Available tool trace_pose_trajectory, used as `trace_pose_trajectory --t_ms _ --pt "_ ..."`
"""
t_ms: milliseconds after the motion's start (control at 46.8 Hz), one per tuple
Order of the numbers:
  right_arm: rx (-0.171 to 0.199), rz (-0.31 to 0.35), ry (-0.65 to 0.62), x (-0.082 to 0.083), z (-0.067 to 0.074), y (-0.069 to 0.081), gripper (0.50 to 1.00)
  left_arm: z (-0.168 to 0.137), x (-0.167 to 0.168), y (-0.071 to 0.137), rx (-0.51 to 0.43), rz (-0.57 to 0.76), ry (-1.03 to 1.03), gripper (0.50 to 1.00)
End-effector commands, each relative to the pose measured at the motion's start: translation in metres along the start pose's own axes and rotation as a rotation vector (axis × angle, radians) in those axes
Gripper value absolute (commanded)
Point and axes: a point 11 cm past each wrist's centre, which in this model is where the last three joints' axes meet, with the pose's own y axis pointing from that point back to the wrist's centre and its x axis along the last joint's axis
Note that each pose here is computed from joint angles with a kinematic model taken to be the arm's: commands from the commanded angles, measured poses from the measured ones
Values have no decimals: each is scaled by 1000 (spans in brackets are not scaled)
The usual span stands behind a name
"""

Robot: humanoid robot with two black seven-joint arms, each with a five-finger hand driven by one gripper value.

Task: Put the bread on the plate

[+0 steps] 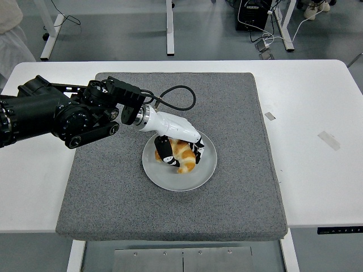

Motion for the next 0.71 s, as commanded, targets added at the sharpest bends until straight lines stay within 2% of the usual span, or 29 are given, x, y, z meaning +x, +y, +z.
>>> trace_pose_trajectory --t_ms 0,107,214,406,513,598,684 --pt "0 1 0 0 0 0 1000 -2 -3 0 4 1 -3 534" --pt "0 -1 1 0 0 0 1000 -2 -5 -1 3 3 -2 542" --pt "-1 0 2 0 0 0 1000 -2 -6 -1 1 5 3 593" --pt "-1 0 3 0 0 0 1000 -1 -4 -2 -5 49 9 814" --pt "-1 0 3 0 0 0 1000 -1 -6 -3 -7 60 10 908" --pt "-1 0 5 0 0 0 1000 -1 -5 -3 -9 70 16 952" --pt "-1 0 3 0 0 0 1000 -1 -6 -4 -11 77 27 964"
